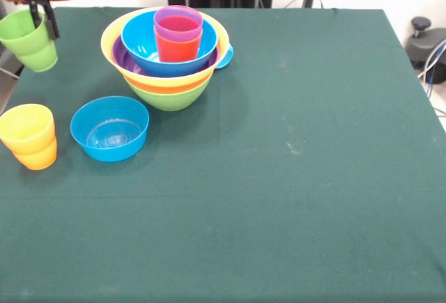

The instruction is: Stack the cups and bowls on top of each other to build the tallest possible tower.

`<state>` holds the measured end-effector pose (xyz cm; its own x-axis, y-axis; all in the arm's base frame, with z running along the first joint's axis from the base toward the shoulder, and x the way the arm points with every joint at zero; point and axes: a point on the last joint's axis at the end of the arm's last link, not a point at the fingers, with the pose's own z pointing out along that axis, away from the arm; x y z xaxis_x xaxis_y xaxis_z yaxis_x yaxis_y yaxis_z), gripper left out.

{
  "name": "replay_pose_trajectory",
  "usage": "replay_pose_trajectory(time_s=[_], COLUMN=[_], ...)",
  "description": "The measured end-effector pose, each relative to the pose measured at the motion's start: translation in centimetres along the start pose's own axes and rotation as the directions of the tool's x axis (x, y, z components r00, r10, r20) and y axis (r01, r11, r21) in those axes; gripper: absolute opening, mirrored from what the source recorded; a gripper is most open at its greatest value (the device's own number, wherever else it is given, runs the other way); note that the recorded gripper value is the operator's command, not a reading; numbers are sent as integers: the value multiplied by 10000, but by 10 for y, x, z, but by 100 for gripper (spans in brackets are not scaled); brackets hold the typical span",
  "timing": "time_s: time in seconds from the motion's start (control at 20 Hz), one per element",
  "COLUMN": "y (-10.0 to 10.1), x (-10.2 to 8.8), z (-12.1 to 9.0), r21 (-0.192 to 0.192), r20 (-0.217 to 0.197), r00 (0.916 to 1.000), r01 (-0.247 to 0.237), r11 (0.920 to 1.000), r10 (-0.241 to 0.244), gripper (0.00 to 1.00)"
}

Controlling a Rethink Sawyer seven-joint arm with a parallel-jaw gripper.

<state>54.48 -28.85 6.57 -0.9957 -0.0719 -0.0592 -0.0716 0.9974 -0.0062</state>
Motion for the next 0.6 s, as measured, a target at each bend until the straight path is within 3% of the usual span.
replay_pose_trajectory(time_s=[0.6], y=[24], x=[-11], z=[-42], r21=[90], r20=[93], r00=[9999], r01=[116], r11=[9999], r10=[-117], gripper=[0])
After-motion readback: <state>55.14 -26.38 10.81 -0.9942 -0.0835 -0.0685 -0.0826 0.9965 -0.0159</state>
